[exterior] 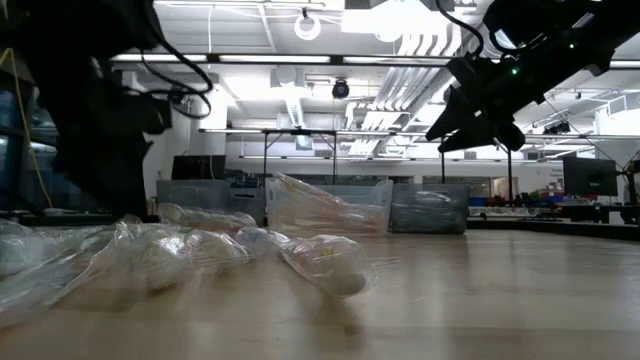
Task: Pick & Place Toothbrushes
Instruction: Put the green toothbrush into the right black bin
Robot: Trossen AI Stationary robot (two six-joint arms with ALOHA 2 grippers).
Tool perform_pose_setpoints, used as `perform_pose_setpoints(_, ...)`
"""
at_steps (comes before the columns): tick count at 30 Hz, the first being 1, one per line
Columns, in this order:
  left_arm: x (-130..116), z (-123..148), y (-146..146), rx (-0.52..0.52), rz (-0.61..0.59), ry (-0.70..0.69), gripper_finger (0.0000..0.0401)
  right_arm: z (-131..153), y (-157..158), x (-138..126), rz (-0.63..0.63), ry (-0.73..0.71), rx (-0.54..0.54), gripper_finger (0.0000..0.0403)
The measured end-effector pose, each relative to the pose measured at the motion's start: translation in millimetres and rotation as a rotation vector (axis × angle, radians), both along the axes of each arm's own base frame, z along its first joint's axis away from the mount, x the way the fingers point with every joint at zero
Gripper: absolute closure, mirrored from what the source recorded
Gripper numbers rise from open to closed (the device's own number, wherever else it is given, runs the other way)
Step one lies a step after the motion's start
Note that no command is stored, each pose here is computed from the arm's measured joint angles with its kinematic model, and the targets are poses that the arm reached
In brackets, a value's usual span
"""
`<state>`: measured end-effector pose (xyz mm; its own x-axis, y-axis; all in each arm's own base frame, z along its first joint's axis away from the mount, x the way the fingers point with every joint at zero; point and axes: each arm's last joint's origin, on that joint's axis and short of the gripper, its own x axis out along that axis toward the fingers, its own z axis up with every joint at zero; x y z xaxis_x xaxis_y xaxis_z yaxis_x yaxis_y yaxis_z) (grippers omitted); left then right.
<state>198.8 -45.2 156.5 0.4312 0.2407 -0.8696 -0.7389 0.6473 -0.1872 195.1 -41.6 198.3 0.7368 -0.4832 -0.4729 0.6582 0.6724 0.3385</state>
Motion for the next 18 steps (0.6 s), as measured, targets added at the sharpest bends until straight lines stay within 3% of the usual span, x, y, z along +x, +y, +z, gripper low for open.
perform_pose_setpoints(10,12.7,-19.4,4.0,-0.039,-0.035,0.078,0.0183,-0.5,1.0,0.0,0.009,0.004,0.004,0.0235)
perform_pose_setpoints(13,10.7,-18.6,4.0,-0.048,-0.041,0.092,0.0208,-0.5,2.1,0.2,0.013,0.005,0.003,0.0238)
perform_pose_setpoints(18,7.2,-18.5,4.1,-0.073,-0.068,0.126,0.0283,-0.5,3.0,0.4,0.018,0.006,0.002,0.0239)
